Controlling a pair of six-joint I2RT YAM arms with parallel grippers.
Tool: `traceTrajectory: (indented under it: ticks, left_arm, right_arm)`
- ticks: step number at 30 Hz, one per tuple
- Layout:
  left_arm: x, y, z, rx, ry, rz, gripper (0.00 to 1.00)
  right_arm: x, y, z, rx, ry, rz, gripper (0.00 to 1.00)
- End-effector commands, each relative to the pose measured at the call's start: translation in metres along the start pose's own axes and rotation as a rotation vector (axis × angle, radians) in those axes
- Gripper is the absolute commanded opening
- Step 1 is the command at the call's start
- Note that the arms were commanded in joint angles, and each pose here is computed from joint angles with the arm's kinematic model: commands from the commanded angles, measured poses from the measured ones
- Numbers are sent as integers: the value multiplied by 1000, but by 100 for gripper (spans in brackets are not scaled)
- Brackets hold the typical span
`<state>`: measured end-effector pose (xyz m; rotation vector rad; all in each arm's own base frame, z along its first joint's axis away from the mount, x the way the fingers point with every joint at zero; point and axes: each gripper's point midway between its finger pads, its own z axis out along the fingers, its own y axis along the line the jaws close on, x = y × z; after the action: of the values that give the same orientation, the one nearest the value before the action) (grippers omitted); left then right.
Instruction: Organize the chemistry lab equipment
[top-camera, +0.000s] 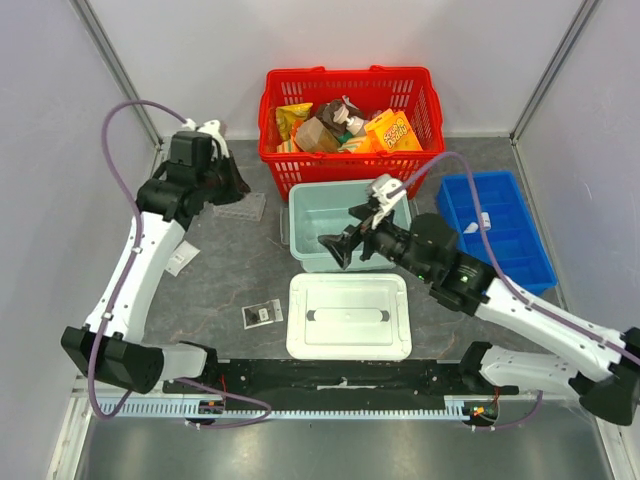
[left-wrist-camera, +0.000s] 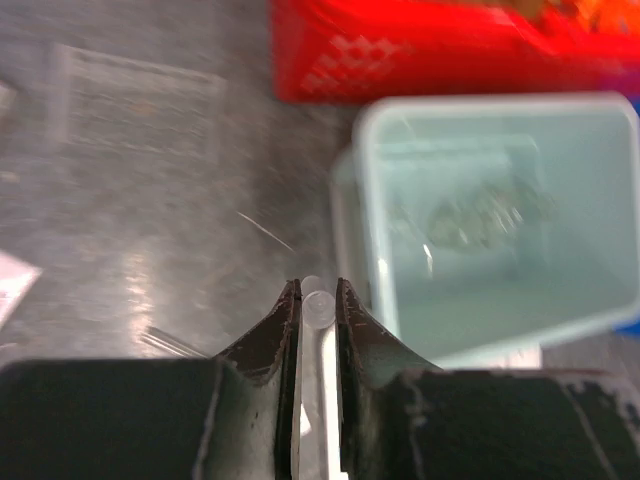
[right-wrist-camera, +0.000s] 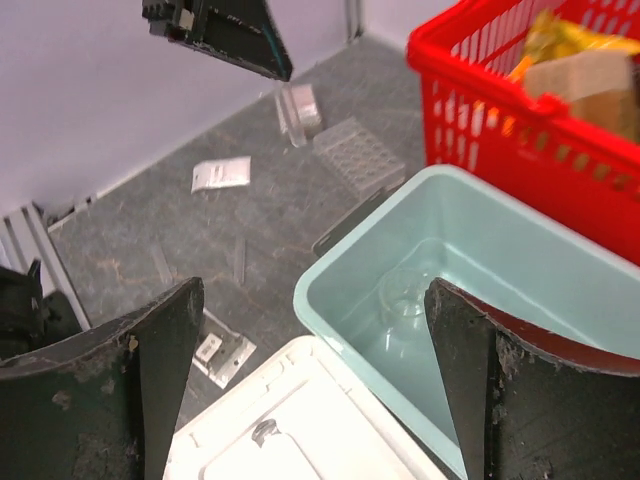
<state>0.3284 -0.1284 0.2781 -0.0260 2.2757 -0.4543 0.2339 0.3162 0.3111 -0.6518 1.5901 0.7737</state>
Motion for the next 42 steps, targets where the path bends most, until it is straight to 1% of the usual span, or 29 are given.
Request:
traceTrajectory:
  ticks: [1, 3, 7, 12, 17, 23, 28, 35, 42]
  left_arm:
    - [-56, 60, -5, -267, -161, -22, 7]
    - [-74, 83, -2, -361, -204, -34, 7]
    - [-100, 114, 11, -473, -330, -31, 7]
    - [-98, 150, 41, -531, -381, -86, 7]
    - [-78, 182, 74, -570, -372, -127, 7]
    - [-56, 198, 108, -580, -320, -114, 8]
    - [-49, 204, 126, -575, -296, -119, 9]
    - [-41, 209, 140, -567, -277, -125, 10]
    - [-31, 214, 140, -596, -245, -142, 10]
  right_arm:
    - [-47, -19, -34, 121, -129, -4, 98]
    - [-50, -24, -45, 139, -149, -25, 98]
    - [-51, -35, -61, 197, -176, -50, 98]
    - [-47, -43, -70, 236, -177, -68, 98]
    - [-43, -47, -71, 253, -170, -86, 98]
    - [-38, -52, -65, 276, -142, -122, 98]
    - [-33, -54, -58, 286, -118, -138, 98]
    - [-33, -57, -57, 297, -114, -146, 98]
    - [-31, -60, -56, 315, -109, -156, 98]
